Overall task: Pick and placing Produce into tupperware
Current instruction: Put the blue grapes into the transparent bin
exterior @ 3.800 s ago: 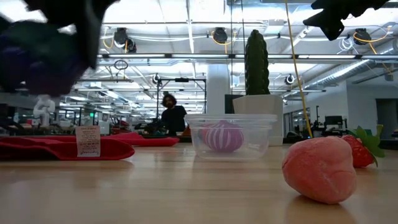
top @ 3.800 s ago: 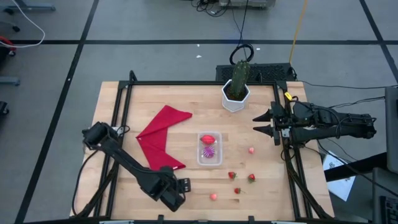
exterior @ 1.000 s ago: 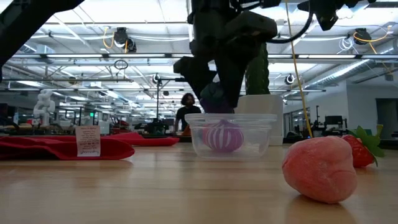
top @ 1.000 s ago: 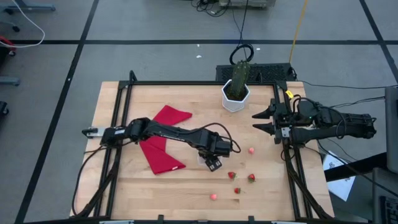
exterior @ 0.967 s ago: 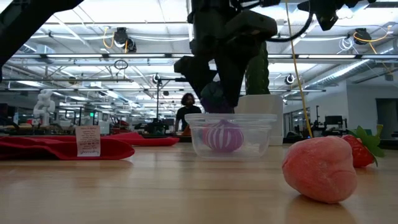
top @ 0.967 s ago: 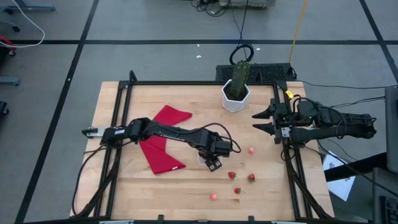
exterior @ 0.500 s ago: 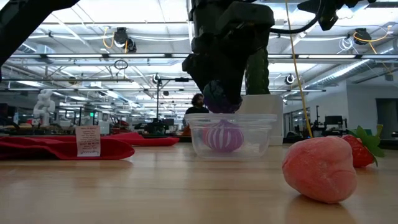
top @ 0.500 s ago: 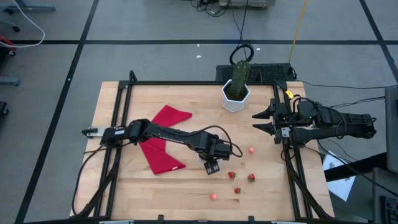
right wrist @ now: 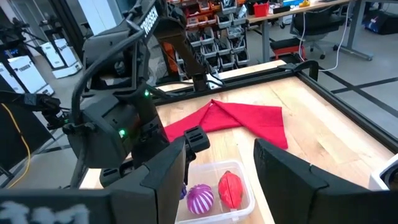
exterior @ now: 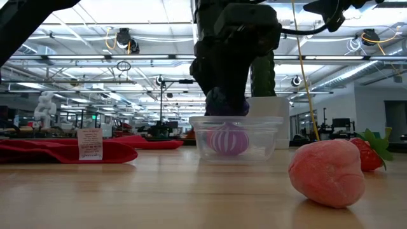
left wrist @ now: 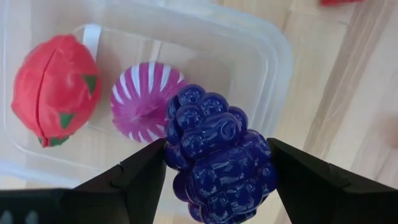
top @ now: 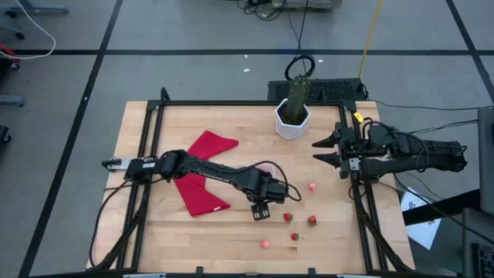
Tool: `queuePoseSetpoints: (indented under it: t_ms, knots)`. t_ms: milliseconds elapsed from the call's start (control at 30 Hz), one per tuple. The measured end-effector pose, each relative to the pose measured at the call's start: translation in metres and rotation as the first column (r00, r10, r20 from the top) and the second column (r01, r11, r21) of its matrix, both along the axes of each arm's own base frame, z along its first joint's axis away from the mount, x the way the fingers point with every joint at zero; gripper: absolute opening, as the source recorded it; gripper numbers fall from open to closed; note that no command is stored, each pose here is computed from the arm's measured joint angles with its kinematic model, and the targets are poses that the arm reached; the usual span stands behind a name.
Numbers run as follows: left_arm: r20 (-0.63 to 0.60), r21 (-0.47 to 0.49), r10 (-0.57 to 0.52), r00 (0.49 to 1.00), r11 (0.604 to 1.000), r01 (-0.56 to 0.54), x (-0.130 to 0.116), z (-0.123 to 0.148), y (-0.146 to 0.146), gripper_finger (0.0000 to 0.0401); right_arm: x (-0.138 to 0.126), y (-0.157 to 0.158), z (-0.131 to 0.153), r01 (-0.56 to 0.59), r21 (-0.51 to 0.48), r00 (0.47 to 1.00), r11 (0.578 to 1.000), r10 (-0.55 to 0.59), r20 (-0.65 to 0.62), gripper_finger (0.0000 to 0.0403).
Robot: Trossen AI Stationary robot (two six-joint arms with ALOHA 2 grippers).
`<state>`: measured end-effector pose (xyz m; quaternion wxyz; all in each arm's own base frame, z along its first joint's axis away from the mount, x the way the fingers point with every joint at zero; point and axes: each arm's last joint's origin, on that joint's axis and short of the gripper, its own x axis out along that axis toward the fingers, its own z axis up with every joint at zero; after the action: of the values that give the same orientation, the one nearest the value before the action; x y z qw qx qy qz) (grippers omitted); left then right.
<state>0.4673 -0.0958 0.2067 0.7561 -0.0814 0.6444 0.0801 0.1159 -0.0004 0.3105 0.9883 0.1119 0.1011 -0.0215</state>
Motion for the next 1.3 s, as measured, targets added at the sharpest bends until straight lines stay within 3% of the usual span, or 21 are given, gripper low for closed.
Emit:
queuePoseSetpoints:
  t_ms: [733,1067,1300]
  knots:
    - [-0.081,-0.005,0.031,0.996,0.999,-0.032,-0.002,-0.008,0.011,0.0271,0.012,0.0,-0.006,0.0,0.0,0.998,1.0,0.0,-0.057,0.0185]
    - [0.022,0.011,0.057,0.998,0.998,-0.057,0.003,0.031,0.015,0.0271,0.012,0.0,-0.006,0.0,0.0,0.998,1.0,0.0,-0.058,0.0185]
    - [0.02,0.021,0.021,1.0,1.0,-0.022,0.002,0.032,0.015,0.0271,0.012,0.0,-0.006,0.0,0.0,0.998,1.0,0.0,-0.059,0.0185]
